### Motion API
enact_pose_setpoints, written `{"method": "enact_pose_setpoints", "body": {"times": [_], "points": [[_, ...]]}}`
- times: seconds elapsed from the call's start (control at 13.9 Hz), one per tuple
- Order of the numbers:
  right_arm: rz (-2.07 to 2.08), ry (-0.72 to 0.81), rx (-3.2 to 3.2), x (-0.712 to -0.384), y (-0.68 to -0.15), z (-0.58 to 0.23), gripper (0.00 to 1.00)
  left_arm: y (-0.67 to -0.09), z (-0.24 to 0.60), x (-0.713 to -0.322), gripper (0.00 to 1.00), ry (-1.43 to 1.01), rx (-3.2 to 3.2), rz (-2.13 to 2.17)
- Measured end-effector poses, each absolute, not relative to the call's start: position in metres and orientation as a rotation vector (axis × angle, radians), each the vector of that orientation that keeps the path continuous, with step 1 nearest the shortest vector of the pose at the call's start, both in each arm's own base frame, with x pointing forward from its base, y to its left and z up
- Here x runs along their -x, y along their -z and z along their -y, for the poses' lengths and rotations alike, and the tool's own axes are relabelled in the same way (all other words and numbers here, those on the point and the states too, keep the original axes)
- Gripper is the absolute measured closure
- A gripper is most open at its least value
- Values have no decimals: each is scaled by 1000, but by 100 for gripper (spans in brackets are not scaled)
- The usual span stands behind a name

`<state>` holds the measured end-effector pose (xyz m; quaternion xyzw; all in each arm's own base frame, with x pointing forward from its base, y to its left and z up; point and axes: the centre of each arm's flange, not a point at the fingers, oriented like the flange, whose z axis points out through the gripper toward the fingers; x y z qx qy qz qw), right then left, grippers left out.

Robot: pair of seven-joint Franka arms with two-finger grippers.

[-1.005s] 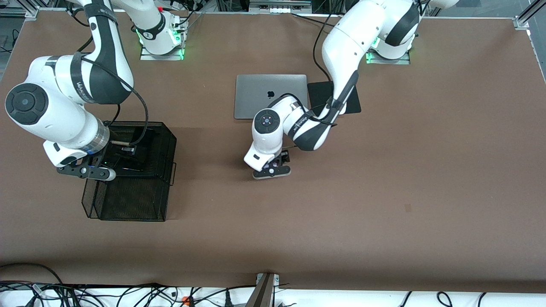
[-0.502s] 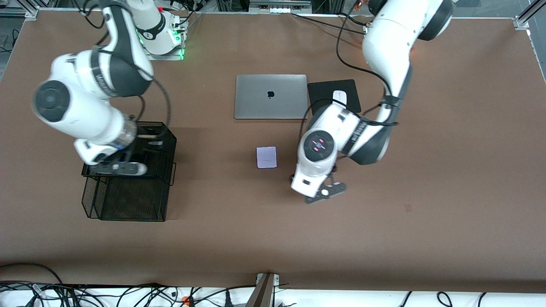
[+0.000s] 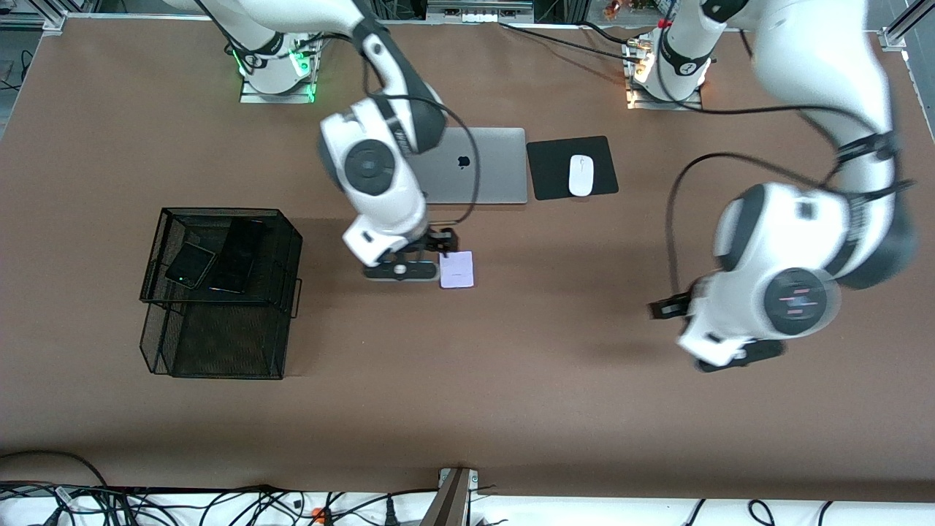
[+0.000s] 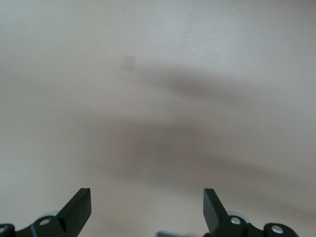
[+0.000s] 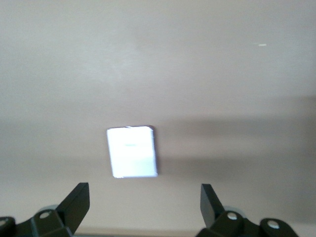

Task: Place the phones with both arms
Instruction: 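Grasp the Huawei with the right gripper while the left gripper withdraws to rest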

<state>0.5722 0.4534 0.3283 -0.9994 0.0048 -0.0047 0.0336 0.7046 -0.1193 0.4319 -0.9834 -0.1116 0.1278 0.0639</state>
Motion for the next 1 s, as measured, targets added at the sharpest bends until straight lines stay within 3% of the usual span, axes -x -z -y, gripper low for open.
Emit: {"method": "enact_pose_setpoints", "body": {"times": [0.43,1.0], "points": [[70,8,3127,-553,-226,-486,0,-517,51,-667,0,-392,3011,230],[195,27,3118,-541,-196,-500,0,-554,46,-614,0,-423,3026,-9]]}}
